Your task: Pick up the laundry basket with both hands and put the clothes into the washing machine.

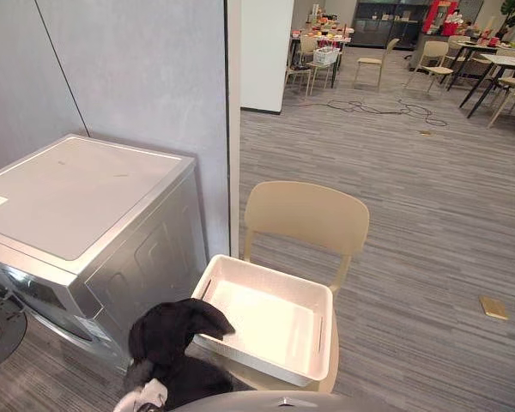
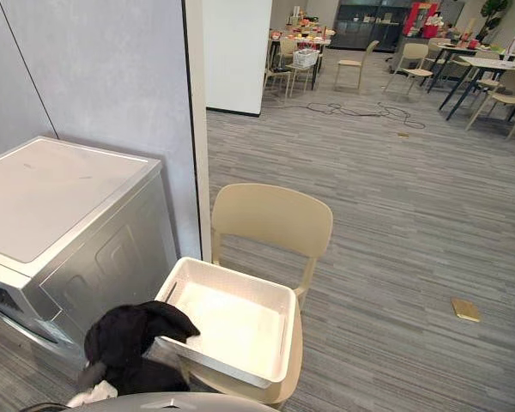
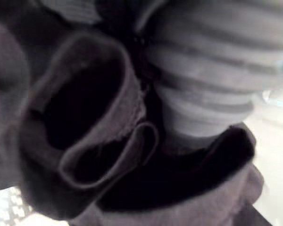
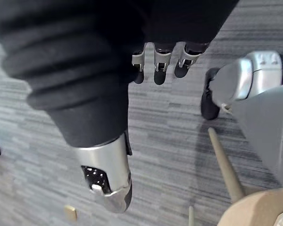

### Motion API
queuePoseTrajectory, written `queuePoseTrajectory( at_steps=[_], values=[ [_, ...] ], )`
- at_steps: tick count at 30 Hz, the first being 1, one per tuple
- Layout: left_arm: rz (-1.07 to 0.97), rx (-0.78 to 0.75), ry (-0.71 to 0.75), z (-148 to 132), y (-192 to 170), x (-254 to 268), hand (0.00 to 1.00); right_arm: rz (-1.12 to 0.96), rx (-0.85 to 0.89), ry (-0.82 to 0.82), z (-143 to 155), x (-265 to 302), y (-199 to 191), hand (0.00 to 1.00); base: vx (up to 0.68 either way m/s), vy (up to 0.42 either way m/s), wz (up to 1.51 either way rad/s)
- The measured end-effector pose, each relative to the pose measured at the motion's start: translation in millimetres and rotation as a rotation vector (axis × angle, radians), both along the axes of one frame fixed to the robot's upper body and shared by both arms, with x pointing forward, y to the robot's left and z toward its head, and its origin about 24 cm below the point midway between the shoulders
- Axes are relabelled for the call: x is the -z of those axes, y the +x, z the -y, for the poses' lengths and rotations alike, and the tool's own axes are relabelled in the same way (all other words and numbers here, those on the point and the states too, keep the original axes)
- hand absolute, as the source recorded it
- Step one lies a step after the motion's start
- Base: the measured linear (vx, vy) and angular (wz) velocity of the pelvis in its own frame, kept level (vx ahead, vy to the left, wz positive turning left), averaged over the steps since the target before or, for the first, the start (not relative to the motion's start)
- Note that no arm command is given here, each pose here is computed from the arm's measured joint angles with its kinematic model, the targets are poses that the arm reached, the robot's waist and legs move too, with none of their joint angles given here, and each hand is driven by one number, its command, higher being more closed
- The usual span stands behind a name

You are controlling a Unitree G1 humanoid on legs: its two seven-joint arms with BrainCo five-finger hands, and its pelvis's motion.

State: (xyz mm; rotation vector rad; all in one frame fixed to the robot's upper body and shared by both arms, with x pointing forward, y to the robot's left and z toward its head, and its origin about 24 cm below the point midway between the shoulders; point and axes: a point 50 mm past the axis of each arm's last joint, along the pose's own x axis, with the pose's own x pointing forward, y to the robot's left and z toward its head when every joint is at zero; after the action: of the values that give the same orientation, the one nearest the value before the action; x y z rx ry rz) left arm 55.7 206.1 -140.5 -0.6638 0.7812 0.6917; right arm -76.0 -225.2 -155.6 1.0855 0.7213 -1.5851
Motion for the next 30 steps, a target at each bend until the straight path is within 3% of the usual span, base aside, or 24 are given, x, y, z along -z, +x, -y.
queuePoseTrajectory(
  at_steps=[5, 10, 18, 30],
  values=[
    [-0.216, -0.252, -0.098, -4, -52, 25, 1.0, 0.009, 0.08, 0.059, -9, 8, 8, 0.0, 0.03, 0.017, -0.01],
    [-0.284, -0.348, -0.137, -5, -72, 29, 1.0, 0.061, 0.108, 0.093, -14, 15, 34, 0.0, 0.06, 0.002, 0.01],
    [-0.292, -0.339, -0.151, -4, -66, 31, 1.0, 0.128, 0.014, 0.097, -8, 18, 76, 0.0, 0.06, -0.013, -0.02],
    [-0.248, -0.281, -0.148, -3, -46, 31, 1.0, 0.116, -0.161, 0.129, -16, 19, 91, 0.0, 0.03, -0.027, 0.16]
  ],
)
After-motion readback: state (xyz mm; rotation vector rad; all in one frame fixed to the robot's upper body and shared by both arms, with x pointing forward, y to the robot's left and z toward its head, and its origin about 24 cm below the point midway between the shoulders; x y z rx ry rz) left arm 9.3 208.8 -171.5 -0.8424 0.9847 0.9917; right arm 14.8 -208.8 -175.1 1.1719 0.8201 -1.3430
